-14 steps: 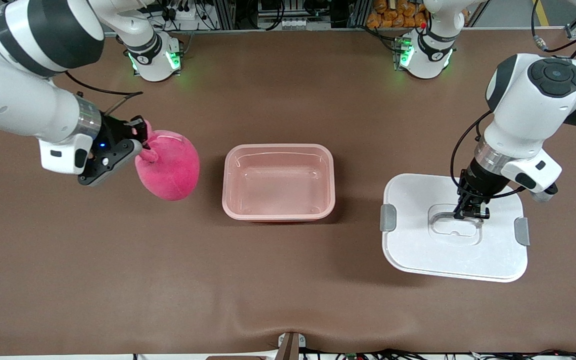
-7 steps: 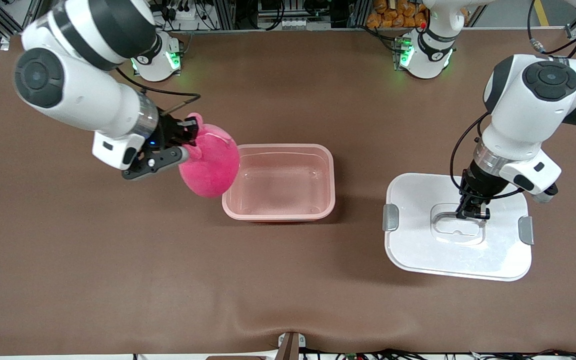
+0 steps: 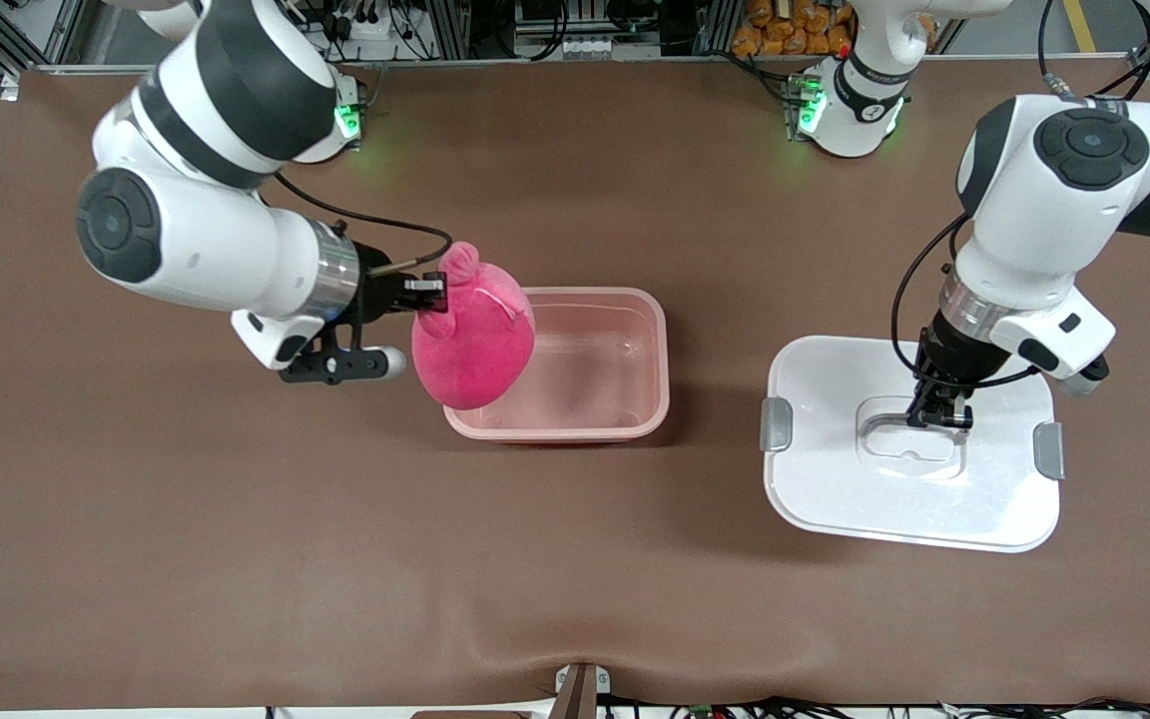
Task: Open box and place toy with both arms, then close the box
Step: 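Carry the pink toy over the open pink box with the right gripper, then lower the toy into the box and press it down with the right gripper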
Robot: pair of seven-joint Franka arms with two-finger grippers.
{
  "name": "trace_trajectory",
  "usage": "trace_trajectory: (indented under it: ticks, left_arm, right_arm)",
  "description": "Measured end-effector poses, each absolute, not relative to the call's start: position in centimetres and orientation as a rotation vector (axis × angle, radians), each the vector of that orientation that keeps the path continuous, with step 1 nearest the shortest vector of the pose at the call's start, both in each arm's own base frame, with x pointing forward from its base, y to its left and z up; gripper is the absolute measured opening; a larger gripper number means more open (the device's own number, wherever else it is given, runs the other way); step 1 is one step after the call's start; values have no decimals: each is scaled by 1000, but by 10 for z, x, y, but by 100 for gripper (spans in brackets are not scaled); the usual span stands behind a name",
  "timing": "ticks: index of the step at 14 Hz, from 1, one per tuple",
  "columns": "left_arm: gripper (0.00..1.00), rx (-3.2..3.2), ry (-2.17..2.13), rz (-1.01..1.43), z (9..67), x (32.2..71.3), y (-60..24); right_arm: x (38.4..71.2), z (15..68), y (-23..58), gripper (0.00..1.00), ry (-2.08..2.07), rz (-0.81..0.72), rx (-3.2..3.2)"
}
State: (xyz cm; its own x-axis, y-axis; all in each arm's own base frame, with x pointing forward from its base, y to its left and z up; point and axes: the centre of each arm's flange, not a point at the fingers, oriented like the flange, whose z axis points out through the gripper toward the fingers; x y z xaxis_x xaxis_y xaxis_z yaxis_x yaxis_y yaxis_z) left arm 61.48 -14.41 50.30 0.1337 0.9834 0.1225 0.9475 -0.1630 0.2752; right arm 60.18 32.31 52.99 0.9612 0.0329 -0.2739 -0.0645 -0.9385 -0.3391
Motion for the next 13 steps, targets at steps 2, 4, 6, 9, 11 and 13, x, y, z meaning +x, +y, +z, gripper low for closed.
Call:
trace_trajectory:
  ticks: [2,4,6,9,11,13]
  left_arm:
    - [6,2284,1918,378,512,611,-138]
    - [6,2306,1898,340,520,603,-133]
    - [6,2319,1883,316,523,593,-129]
    - [6,2321,1895,301,520,584,-125]
    - [6,2323,1898,297,518,584,-124]
    - [6,2314,1901,281,518,583,-125]
  right_arm:
    - [600,508,348,10,5,420,-2769]
    - [597,490,366,10,-18,445,-2776]
    - [598,482,369,10,-19,456,-2779]
    - [601,473,368,10,-12,472,-2787]
    - [604,463,367,10,-14,482,-2796]
    - [607,452,365,10,-24,495,-2803]
